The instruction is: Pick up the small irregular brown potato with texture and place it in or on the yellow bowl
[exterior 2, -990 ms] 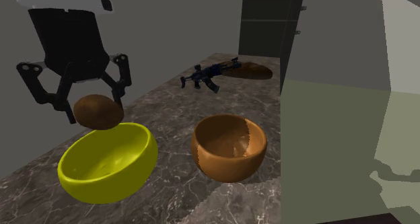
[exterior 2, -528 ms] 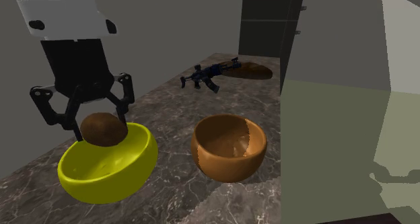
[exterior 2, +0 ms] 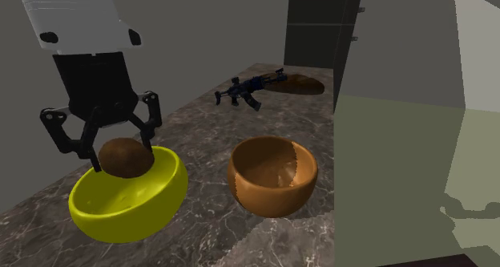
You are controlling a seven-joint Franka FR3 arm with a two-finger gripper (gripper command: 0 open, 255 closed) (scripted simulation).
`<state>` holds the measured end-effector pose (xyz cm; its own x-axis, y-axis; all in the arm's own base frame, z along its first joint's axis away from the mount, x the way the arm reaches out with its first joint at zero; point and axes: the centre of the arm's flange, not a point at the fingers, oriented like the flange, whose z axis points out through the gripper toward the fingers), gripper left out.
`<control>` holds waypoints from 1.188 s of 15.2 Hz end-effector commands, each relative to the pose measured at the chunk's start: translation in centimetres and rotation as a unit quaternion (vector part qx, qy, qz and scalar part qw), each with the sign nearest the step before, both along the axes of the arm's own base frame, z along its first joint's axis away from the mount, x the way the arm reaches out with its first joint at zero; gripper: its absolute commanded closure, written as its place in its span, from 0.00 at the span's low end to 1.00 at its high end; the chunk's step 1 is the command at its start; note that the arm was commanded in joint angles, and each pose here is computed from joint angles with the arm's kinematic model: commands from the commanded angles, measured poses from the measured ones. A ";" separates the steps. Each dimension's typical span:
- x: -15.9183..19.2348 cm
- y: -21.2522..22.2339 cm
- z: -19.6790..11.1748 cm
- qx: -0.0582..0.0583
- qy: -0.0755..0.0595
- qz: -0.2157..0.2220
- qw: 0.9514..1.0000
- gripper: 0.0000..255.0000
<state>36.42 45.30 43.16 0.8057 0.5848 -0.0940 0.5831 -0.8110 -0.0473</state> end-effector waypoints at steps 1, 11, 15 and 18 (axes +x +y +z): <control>0.0 0.0 0.0 0.000 0.000 0.000 1.000 0.00; 0.5 0.1 5.0 0.000 0.000 0.000 1.000 0.00; 0.5 0.1 5.0 0.000 0.000 0.000 1.000 0.00; 0.5 0.1 5.0 0.000 0.000 0.000 1.000 0.00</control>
<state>36.94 45.38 48.13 0.8057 0.5848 -0.0939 0.5831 -0.8110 -0.0474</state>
